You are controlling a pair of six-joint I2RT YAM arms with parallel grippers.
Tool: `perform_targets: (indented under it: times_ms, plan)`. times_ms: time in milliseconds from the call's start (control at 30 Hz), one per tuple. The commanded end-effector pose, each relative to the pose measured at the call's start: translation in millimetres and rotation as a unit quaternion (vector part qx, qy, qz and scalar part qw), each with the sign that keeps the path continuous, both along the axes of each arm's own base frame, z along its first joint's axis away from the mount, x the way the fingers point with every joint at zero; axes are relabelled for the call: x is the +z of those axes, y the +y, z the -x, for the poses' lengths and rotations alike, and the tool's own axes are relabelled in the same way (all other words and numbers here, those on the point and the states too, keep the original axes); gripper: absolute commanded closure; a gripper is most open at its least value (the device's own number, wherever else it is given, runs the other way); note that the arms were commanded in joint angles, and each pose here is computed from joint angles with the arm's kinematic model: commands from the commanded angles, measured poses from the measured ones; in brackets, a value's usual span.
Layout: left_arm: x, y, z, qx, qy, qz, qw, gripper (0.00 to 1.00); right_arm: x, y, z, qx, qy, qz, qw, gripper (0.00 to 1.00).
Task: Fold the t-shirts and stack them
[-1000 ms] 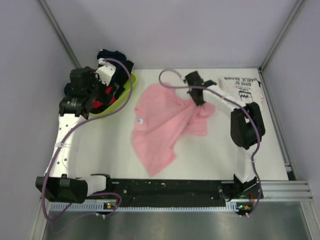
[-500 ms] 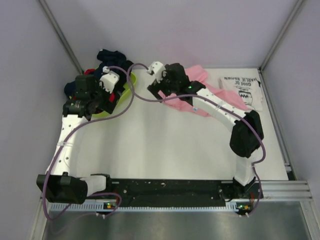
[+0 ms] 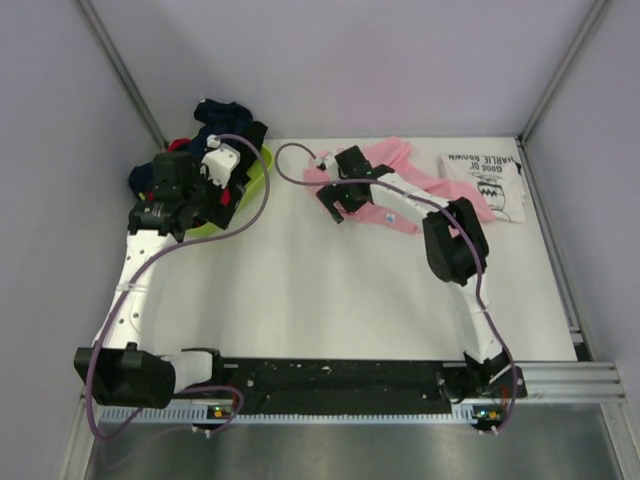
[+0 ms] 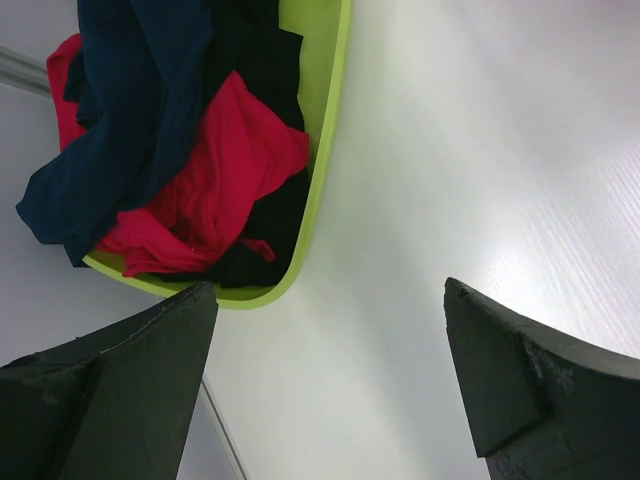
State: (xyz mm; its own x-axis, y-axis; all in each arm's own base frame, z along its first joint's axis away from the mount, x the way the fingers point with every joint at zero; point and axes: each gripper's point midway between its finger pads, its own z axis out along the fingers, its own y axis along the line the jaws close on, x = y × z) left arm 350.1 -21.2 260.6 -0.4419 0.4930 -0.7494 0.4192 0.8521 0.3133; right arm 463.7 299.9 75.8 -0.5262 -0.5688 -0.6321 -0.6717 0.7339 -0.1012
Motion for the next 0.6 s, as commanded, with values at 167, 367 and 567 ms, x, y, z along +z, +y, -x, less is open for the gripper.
perform_targets:
  times_ms: [167,367,567]
  plan:
    - [16,4,-2,0.009,-0.033,-0.003,0.999,0.01,-26,29,12,0.085,0.056,0.01,0.995,0.89]
    - [15,7,-6,0.011,-0.033,-0.01,0.999,0.01,18,81,198,0.419,0.052,-0.013,0.906,1.0]
    - [10,4,-12,0.005,-0.027,-0.007,1.0,0.01,24,19,308,0.411,0.126,0.014,0.903,0.98]
